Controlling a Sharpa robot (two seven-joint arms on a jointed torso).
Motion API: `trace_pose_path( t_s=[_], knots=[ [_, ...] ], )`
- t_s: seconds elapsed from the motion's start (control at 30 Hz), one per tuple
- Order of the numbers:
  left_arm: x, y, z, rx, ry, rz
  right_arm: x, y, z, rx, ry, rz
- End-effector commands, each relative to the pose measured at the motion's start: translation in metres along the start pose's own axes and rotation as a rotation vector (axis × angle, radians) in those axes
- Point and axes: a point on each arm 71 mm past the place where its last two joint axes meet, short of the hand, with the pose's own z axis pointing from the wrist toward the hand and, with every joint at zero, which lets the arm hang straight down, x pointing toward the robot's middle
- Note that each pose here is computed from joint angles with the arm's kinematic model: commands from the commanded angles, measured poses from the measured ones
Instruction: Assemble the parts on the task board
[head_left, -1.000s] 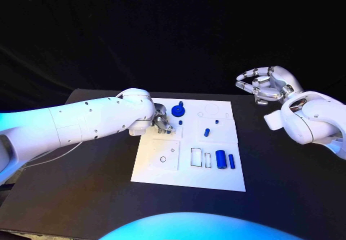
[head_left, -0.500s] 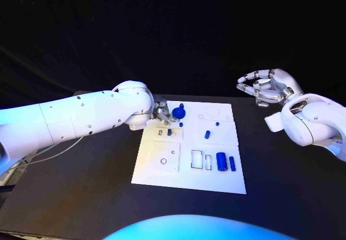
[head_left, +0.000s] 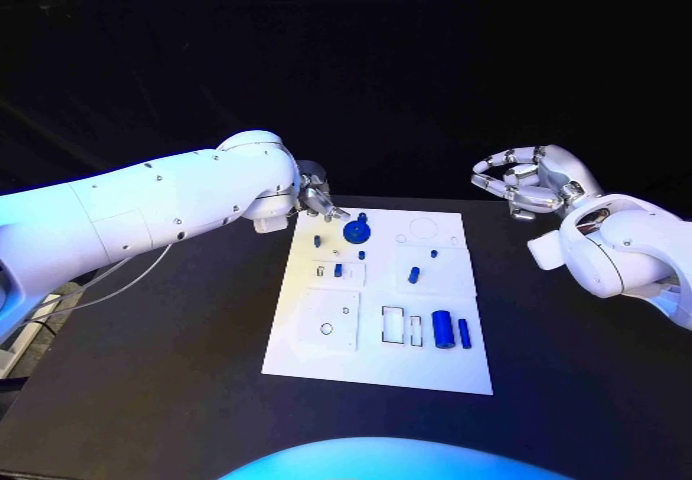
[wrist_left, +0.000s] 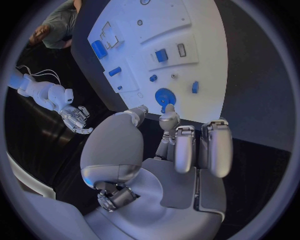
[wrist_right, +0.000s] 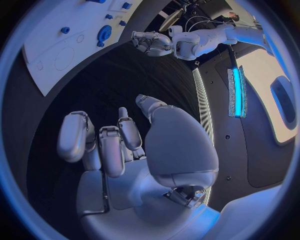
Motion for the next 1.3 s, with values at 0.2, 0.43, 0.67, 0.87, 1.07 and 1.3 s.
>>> trace_pose_path(
  t_s=[0.2,0.43,0.67,0.87,1.07,1.3],
  knots=[
    [-0.0089,0.0059,0.0136,-0.012,0.067,0.037,0.002,0.0,0.0,-0.009,0.015,0.0],
    [-0.01,0.0193,0.0273,-0.074,0.095,0.045,0.002,0.0,0.0,-0.01,0.016,0.001],
    [-0.004,0.029,0.0367,-0.106,0.121,0.043,0.004,0.001,0.0,-0.011,0.019,0.002],
    [0.0038,0.0318,0.0424,-0.116,0.143,0.045,0.004,0.001,0.0,-0.012,0.021,0.003],
    [0.0083,0.0327,0.0455,-0.12,0.153,0.044,0.005,0.002,-0.001,-0.012,0.022,0.003],
    [0.0104,0.0328,0.0469,-0.12,0.161,0.045,0.005,0.002,-0.001,-0.012,0.022,0.003]
  ],
)
